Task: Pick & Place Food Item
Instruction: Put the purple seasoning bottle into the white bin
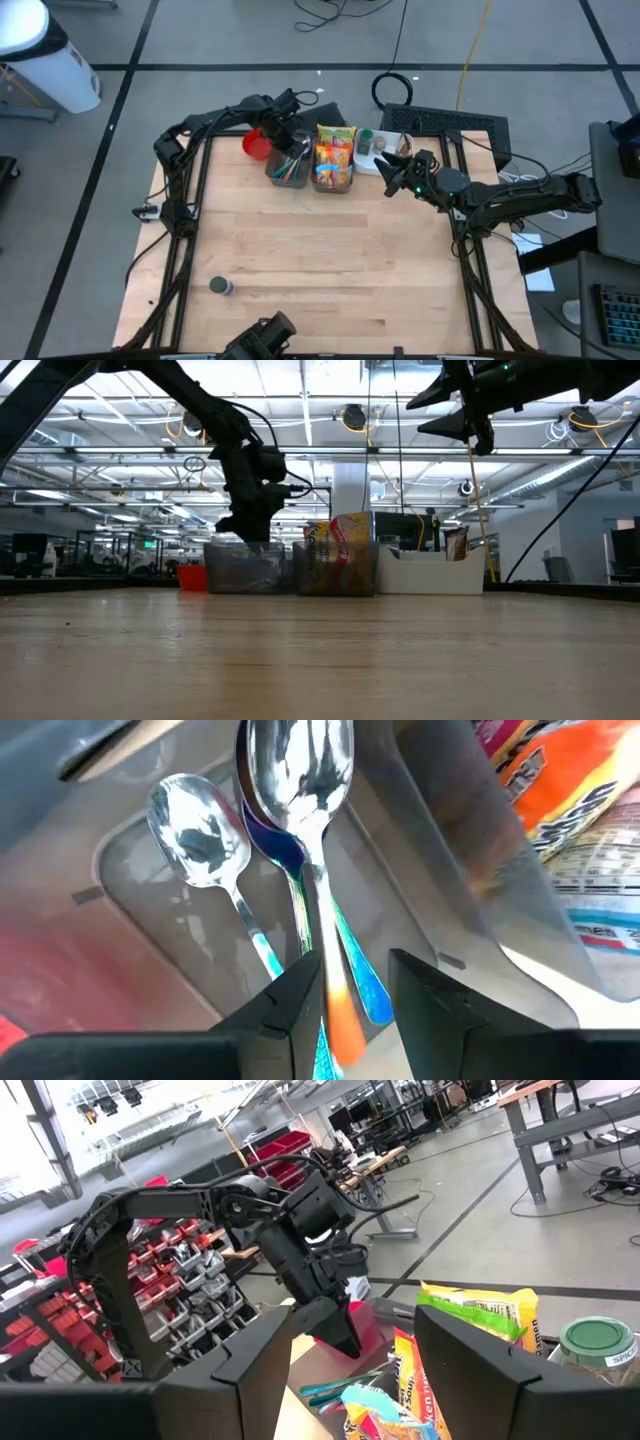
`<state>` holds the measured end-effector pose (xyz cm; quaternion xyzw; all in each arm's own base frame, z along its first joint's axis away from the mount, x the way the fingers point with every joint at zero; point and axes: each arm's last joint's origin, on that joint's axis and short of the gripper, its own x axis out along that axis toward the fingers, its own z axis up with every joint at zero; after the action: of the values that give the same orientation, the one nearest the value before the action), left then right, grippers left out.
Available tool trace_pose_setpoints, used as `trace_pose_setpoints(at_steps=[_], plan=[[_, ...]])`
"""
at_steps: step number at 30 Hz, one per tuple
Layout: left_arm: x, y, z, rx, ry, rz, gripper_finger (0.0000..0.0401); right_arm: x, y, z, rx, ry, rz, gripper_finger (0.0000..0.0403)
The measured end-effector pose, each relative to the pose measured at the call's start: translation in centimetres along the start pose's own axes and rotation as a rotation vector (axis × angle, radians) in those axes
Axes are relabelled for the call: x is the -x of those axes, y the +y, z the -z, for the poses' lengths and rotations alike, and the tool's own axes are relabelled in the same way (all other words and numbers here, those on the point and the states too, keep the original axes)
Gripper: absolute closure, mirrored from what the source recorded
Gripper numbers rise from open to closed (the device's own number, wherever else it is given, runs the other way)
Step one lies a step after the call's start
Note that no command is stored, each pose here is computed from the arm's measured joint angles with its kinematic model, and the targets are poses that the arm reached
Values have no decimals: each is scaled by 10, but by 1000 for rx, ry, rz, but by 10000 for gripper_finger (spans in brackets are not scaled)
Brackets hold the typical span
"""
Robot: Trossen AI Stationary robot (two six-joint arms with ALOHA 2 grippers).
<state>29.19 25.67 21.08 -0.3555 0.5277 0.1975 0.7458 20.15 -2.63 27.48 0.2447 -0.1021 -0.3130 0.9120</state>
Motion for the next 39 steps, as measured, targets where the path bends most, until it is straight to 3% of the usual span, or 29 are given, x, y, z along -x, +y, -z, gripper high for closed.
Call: trace_pose_setpoints(at_steps=[5, 9, 13, 20, 25, 33, 39], plan=[[26, -2, -1, -4, -61, 20, 279, 0, -1, 1, 8, 10, 5, 195], [70, -11, 3, -41, -186, 67, 279, 0, -1, 1, 9, 12, 6, 195], [123, -30, 24, -141, -319, 101, 279, 0, -1, 2, 11, 13, 7, 195], [195, -69, 102, -346, -459, 149, 279, 0, -1, 2, 12, 15, 7, 195], [211, -81, 168, -393, -513, 196, 279, 0, -1, 2, 12, 15, 8, 195], [207, -69, 272, -231, -519, 401, 279, 0, 0, 2, -34, 21, 5, 195], [201, -52, 317, -69, -472, 544, 279, 1, -1, 7, -70, 85, -19, 195]])
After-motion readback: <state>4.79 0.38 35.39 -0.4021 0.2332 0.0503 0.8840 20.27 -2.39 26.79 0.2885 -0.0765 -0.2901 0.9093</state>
